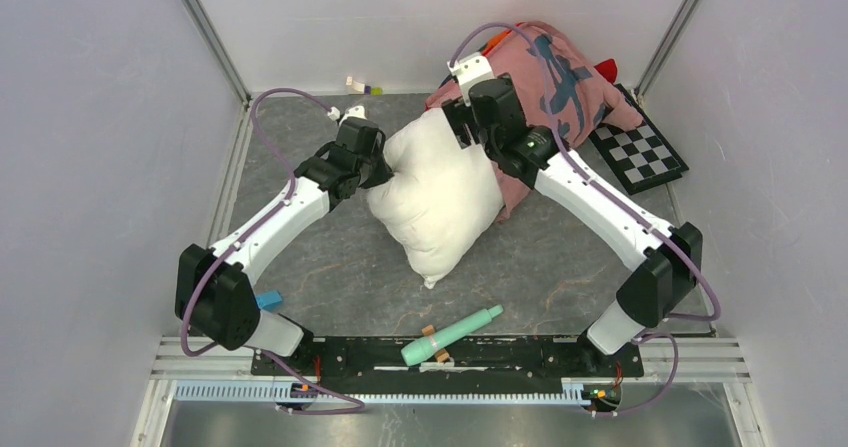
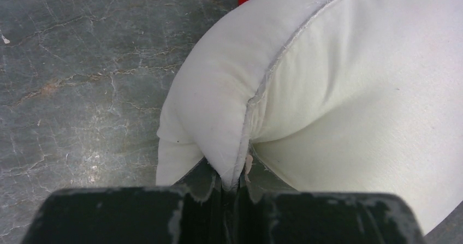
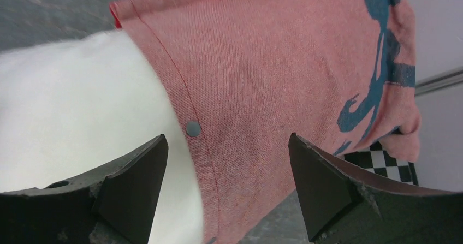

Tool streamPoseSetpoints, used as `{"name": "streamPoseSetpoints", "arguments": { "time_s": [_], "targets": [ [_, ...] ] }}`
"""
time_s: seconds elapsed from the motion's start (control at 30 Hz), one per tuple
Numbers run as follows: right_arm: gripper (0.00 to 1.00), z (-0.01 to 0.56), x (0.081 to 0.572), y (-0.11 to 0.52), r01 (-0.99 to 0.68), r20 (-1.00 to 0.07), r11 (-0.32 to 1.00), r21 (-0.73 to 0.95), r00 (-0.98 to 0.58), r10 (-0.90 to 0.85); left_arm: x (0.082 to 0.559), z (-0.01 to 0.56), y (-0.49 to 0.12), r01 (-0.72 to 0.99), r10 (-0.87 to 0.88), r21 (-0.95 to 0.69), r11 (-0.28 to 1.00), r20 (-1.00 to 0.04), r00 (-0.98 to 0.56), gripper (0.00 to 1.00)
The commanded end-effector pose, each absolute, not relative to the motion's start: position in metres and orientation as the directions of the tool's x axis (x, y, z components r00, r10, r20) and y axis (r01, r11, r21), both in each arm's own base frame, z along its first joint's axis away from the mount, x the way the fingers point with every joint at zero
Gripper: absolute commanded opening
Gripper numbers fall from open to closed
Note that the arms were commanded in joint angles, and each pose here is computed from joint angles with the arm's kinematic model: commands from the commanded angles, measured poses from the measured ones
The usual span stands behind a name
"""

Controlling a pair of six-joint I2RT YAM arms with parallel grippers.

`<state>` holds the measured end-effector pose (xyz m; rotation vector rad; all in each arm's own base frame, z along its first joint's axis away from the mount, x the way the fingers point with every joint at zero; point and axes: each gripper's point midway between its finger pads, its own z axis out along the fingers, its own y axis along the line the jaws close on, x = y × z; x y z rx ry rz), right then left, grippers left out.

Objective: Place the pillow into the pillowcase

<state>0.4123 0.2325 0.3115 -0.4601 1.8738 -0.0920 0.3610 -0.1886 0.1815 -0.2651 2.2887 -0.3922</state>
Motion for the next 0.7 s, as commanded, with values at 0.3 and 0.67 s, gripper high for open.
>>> {"name": "streamPoseSetpoints", "arguments": {
  "time_s": [0.3, 0.67],
  "targets": [
    [0.63, 0.255, 0.452, 0.185, 0.041, -0.811, 0.875, -0.482, -0.4, -0.428, 0.364, 0.168, -0.179, -0.083, -0.298, -0.337, 0.938, -0.659, -0.691, 0.02],
    [0.0, 0.33, 0.412, 0.265, -0.112, -0.858, 0.902, -0.416, -0.278, -0.431, 0.381, 0.141, -0.172, -0.151, -0.356, -0.361, 0.92, -0.612, -0.706, 0.03]
  ]
}}
